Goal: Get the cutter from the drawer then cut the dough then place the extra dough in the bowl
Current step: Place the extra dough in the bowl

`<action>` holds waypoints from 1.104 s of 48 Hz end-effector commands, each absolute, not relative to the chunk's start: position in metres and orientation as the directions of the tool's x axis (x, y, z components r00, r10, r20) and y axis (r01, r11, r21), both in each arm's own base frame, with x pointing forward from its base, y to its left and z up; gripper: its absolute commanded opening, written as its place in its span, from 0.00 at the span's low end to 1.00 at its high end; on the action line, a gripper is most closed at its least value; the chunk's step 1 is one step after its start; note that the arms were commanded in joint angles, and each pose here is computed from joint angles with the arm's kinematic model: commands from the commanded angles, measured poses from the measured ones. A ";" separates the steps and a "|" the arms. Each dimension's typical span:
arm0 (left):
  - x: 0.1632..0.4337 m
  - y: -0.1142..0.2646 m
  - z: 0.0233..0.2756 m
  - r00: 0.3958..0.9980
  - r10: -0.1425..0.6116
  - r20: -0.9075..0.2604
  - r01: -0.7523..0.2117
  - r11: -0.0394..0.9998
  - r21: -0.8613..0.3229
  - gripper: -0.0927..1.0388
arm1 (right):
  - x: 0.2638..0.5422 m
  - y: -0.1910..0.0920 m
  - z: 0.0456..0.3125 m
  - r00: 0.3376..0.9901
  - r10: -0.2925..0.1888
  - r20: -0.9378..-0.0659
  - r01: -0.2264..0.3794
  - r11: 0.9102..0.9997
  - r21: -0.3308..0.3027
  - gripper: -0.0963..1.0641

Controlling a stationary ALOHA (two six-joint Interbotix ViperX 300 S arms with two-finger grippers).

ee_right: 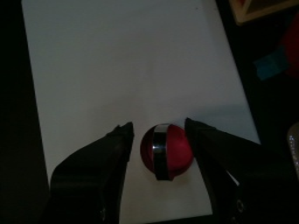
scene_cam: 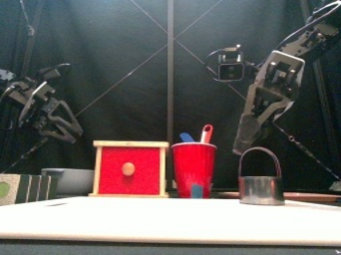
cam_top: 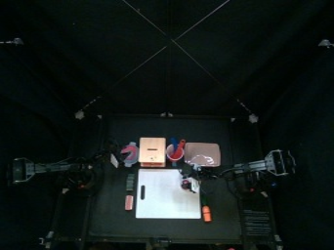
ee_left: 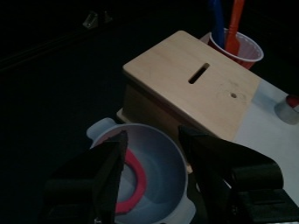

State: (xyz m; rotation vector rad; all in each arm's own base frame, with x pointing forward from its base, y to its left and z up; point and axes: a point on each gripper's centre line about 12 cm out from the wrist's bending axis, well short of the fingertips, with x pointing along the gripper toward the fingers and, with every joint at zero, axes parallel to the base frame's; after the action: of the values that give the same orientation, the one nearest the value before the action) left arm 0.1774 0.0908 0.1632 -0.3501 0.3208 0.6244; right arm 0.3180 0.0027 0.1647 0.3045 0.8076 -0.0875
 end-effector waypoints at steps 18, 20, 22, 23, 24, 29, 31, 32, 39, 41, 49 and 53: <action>0.221 0.016 0.206 0.961 0.191 -0.202 -0.220 0.966 -0.135 0.83 | 0.358 0.002 0.229 0.889 -0.002 -0.458 0.093 0.980 0.177 0.82; 0.222 0.009 0.213 0.976 0.171 -0.137 -0.187 0.976 -0.114 0.83 | 0.360 0.000 0.234 0.915 -0.012 -0.404 0.081 0.985 0.153 0.82; 0.222 0.006 0.217 0.982 0.163 -0.092 -0.171 0.980 -0.097 0.83 | 0.362 0.000 0.237 0.935 -0.017 -0.354 0.065 0.990 0.125 0.82; 0.221 0.004 0.218 0.985 0.157 -0.075 -0.163 0.982 -0.090 0.83 | 0.363 0.000 0.239 0.944 -0.018 -0.330 0.056 0.993 0.107 0.82; 0.221 0.002 0.220 0.987 0.152 -0.059 -0.156 0.984 -0.085 0.83 | 0.363 0.000 0.240 0.952 -0.017 -0.305 0.046 0.995 0.088 0.82; 0.217 -0.001 0.220 0.989 0.148 -0.008 -0.148 0.986 -0.072 0.83 | 0.360 0.002 0.241 0.983 0.004 -0.185 -0.001 1.000 0.014 0.82; 0.216 -0.002 0.217 0.989 0.147 -0.007 -0.148 0.987 -0.068 0.83 | 0.358 0.004 0.238 0.988 0.020 -0.153 -0.023 1.000 -0.016 0.82; 0.216 -0.002 0.217 0.989 0.148 -0.007 -0.148 0.987 -0.067 0.83 | 0.357 0.004 0.237 0.990 0.027 -0.138 -0.031 0.999 -0.028 0.82; 0.218 -0.003 0.209 0.989 0.144 -0.040 -0.146 0.988 -0.054 0.83 | 0.349 0.006 0.225 0.995 0.046 -0.090 -0.050 0.998 -0.043 0.82; 0.219 -0.004 0.208 0.989 0.143 -0.047 -0.145 0.988 -0.050 0.83 | 0.348 0.005 0.222 0.995 0.040 -0.096 -0.043 0.998 -0.037 0.82; 0.224 -0.005 0.206 0.989 0.137 -0.058 -0.139 0.990 -0.034 0.83 | 0.347 0.003 0.216 0.993 0.025 -0.115 -0.027 0.999 -0.019 0.82; 0.226 -0.005 0.206 0.988 0.138 -0.062 -0.141 0.989 -0.037 0.83 | 0.347 0.002 0.216 0.993 0.019 -0.118 -0.021 1.000 -0.012 0.82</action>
State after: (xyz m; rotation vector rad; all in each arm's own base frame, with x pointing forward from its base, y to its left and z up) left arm 0.2193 -0.0038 0.1960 -0.0381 0.0917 0.1420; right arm 0.3464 0.0041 0.2068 -0.0222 0.1489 0.0306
